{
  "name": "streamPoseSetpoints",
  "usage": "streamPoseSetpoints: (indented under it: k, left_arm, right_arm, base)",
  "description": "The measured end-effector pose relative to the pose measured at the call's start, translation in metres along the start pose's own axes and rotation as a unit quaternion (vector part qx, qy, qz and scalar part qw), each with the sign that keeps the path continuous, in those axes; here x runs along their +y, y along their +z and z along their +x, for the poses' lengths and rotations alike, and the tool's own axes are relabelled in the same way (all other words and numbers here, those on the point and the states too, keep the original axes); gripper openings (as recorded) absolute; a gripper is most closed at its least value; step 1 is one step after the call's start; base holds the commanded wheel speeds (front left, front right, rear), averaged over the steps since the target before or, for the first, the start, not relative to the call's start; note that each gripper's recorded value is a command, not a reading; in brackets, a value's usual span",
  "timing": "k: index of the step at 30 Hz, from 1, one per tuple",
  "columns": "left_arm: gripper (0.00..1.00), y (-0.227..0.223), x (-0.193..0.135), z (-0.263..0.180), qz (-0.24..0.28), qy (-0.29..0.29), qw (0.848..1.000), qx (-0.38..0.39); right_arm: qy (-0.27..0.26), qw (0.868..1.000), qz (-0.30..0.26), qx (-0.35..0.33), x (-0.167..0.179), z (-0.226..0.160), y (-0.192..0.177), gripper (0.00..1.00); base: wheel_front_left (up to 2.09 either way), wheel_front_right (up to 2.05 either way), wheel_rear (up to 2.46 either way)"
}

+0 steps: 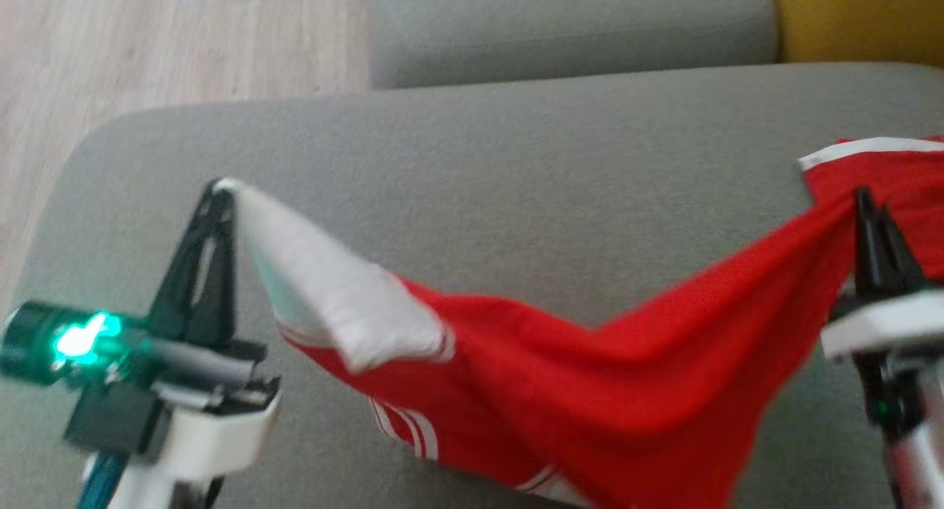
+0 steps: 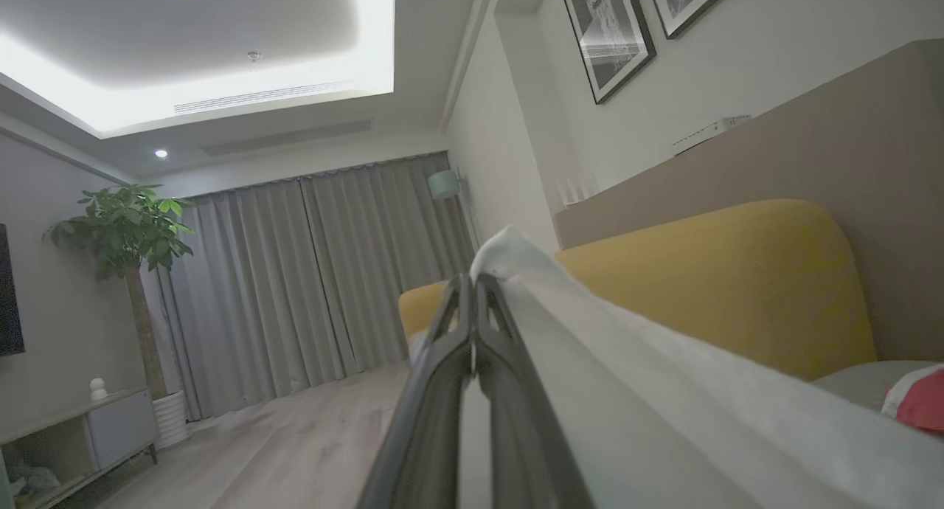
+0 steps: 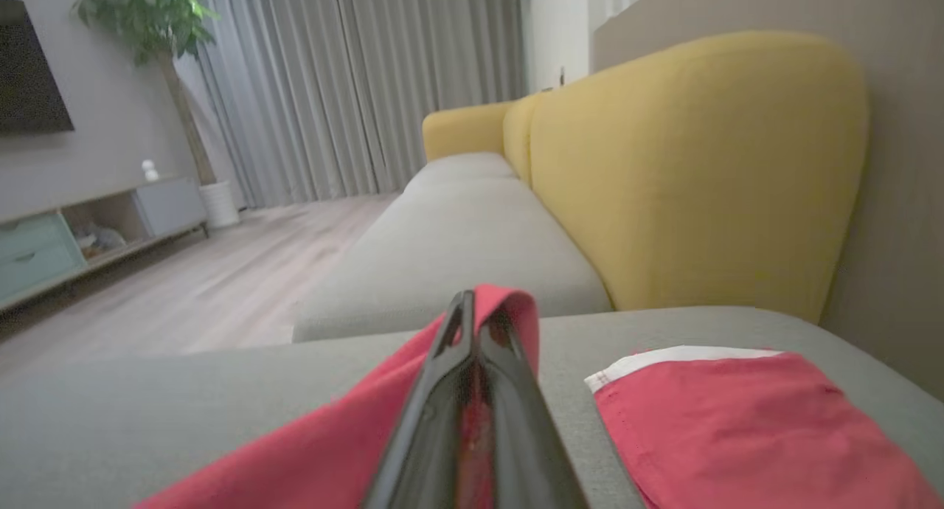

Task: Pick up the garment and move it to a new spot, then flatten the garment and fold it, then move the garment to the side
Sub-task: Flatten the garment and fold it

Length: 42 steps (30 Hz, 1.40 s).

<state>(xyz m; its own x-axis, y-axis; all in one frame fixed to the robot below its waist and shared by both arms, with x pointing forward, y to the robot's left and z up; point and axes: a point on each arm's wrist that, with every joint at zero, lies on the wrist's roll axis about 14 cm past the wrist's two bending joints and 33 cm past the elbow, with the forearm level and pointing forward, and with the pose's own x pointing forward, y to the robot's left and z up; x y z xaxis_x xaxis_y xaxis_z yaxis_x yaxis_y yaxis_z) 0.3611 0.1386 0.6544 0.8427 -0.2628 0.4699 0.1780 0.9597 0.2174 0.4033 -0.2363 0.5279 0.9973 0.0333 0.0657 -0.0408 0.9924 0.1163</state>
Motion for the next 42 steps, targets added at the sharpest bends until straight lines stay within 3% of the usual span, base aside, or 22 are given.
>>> streamPoseSetpoints:
  k: [4,5,6,13,19,28,34,36,42]
  left_arm:
    - [0.0,-0.025,-0.007,0.016,-0.015,-0.011,1.0,0.021]
    - [0.0,-0.032,-0.008,0.02,-0.016,-0.013,0.999,0.026]
    - [0.0,-0.04,-0.008,0.024,-0.018,-0.013,0.999,0.032]
    - [0.0,-0.086,-0.006,0.034,-0.024,-0.011,0.997,0.079]
    - [0.0,-0.088,-0.008,0.046,-0.022,-0.016,0.997,0.071]
    - [0.0,-0.085,-0.007,0.049,-0.023,-0.014,0.998,0.065]
    - [0.0,-0.085,-0.003,0.048,-0.016,-0.01,0.998,0.067]
    - [0.0,-0.084,-0.002,0.047,-0.013,-0.008,0.998,0.067]
    - [0.0,-0.083,0.0,0.045,-0.015,-0.005,0.998,0.068]
  right_arm:
    - [0.012,0.999,-0.003,0.052,0.008,0.042,-0.026,0.0]
    - [0.014,0.997,-0.005,0.071,0.01,0.05,-0.037,0.22]
    - [0.009,0.996,-0.002,0.089,0.009,0.056,-0.048,1.0]
    - [0.015,0.99,-0.002,0.138,0.016,0.066,-0.094,1.0]
    - [0.061,0.982,0.082,0.157,0.05,0.023,-0.114,1.0]
    - [0.134,0.925,0.231,0.269,0.091,-0.084,-0.121,1.0]
    - [0.149,0.866,0.337,0.337,0.123,-0.13,-0.12,1.0]
    - [0.151,0.854,0.343,0.361,0.126,-0.142,-0.125,1.0]
    - [0.16,0.84,0.331,0.4,0.129,-0.156,-0.138,1.0]
  base:
    - [0.0,0.0,0.0]
    - [0.0,0.0,0.0]
    - [0.0,0.0,0.0]
    - [0.0,0.0,0.0]
    - [0.0,0.0,0.0]
    - [0.0,0.0,0.0]
    - [0.0,0.0,0.0]
    - [0.0,0.0,0.0]
    - [0.0,0.0,0.0]
